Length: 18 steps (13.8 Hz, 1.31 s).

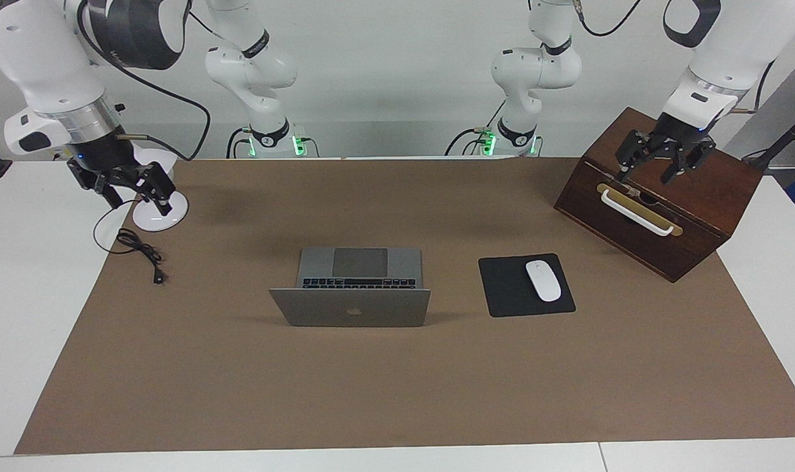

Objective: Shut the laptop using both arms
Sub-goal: 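Move the right gripper toward the laptop screen while the left gripper advances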

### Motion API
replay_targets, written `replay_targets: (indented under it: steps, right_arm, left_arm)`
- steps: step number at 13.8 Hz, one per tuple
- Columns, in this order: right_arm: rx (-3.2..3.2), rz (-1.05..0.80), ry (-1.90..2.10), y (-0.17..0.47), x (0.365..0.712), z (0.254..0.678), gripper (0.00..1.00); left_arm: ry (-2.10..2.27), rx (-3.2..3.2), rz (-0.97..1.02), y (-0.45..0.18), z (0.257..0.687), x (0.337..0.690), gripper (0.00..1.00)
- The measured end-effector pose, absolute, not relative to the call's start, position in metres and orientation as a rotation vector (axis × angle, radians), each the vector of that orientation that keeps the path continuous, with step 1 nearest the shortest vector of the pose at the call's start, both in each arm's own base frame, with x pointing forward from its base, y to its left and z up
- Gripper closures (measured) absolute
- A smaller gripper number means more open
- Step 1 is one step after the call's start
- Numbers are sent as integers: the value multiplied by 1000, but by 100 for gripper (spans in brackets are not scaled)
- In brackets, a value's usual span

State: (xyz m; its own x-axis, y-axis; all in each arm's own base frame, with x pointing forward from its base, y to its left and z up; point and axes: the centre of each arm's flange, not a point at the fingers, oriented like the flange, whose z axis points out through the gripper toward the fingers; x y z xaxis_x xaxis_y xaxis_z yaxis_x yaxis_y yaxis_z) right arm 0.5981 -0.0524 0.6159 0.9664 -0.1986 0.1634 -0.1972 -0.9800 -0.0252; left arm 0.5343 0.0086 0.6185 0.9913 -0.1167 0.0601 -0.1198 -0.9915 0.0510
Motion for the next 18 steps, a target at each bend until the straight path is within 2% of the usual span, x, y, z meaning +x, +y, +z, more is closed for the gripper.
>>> replay_targets:
  steps: [2,5,6,7,12,18]
  right_arm:
    - [-3093,-382,281,-42,615,620,0]
    - [-3073,-459,257,-19,630,613,0]
    - [-3062,-479,256,-4,635,610,0]
    - [-3050,-498,253,12,640,606,0]
    - [-3016,-588,240,36,674,570,0]
    - [-2978,-694,199,60,724,528,0]
  left_arm:
    - [-161,3081,78,16,619,532,41]
    - [-149,3081,80,20,620,531,82]
    - [-149,3081,81,20,621,531,94]
    - [-150,3081,85,20,621,531,99]
    - [-183,3080,141,5,621,536,99]
    - [-242,3055,274,-45,584,530,99]
